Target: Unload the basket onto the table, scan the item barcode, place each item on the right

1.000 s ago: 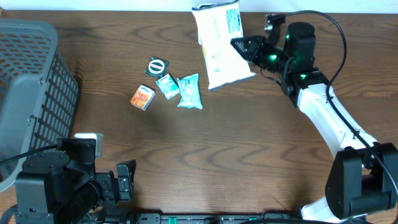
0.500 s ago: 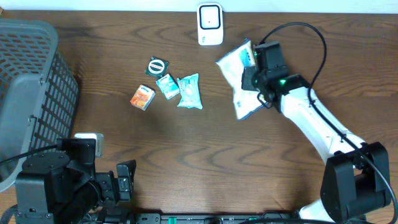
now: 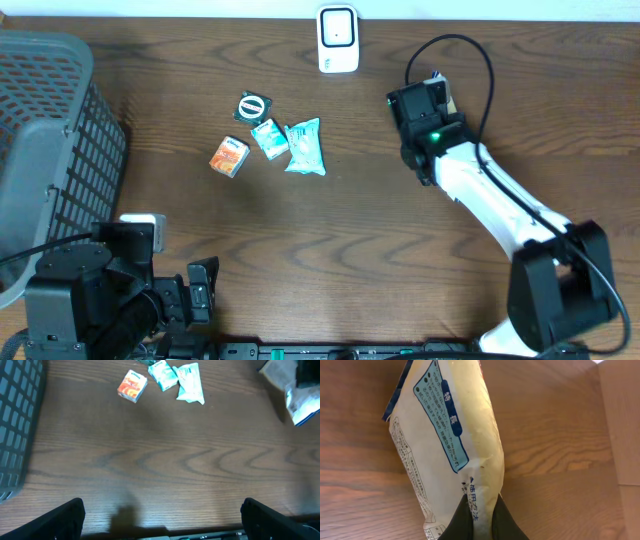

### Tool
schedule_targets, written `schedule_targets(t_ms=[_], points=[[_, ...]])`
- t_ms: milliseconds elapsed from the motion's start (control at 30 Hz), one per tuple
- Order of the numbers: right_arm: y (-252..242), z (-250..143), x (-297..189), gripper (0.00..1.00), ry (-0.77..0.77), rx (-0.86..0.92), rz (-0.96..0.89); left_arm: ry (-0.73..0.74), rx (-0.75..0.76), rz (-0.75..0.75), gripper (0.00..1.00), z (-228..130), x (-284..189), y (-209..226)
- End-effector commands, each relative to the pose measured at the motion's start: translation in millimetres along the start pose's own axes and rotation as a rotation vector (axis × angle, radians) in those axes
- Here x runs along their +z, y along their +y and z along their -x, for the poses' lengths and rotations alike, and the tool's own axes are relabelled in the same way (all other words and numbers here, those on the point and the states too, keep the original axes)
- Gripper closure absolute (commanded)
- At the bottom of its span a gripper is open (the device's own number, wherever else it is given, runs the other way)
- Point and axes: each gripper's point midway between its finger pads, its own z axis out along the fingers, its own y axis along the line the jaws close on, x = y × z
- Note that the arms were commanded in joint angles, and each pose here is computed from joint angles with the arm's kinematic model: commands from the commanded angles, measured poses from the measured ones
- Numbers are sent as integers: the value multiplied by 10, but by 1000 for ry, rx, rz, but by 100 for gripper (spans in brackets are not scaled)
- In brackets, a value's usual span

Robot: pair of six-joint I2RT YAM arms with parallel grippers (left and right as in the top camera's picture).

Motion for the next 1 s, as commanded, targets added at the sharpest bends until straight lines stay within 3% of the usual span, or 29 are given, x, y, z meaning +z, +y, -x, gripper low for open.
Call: schedule_targets(t_ms=[0, 233, 367, 433, 500, 567, 733, 967], points=[[89, -200, 188, 99, 62, -99, -69, -1, -7, 10, 2, 7, -2, 15], [417, -326, 74, 75, 79, -181, -21, -2, -7, 10, 2, 8, -2, 15], [732, -312, -144, 69, 36, -241, 41, -1, -7, 10, 2, 7, -2, 15], [864, -292, -258, 71, 10, -264, 62, -2, -7, 10, 2, 8, -2, 15], [983, -265, -369, 85, -18, -284, 80, -1, -7, 9, 2, 7, -2, 15], [1058, -239, -444, 86, -38, -294, 92, -1, -8, 9, 2, 7, -2, 15], [1149, -233, -501, 44, -44, -270, 129, -1, -7, 9, 2, 7, -2, 15], [1298, -423, -396, 18, 24, -363, 221, -1, -7, 9, 2, 7, -2, 15]])
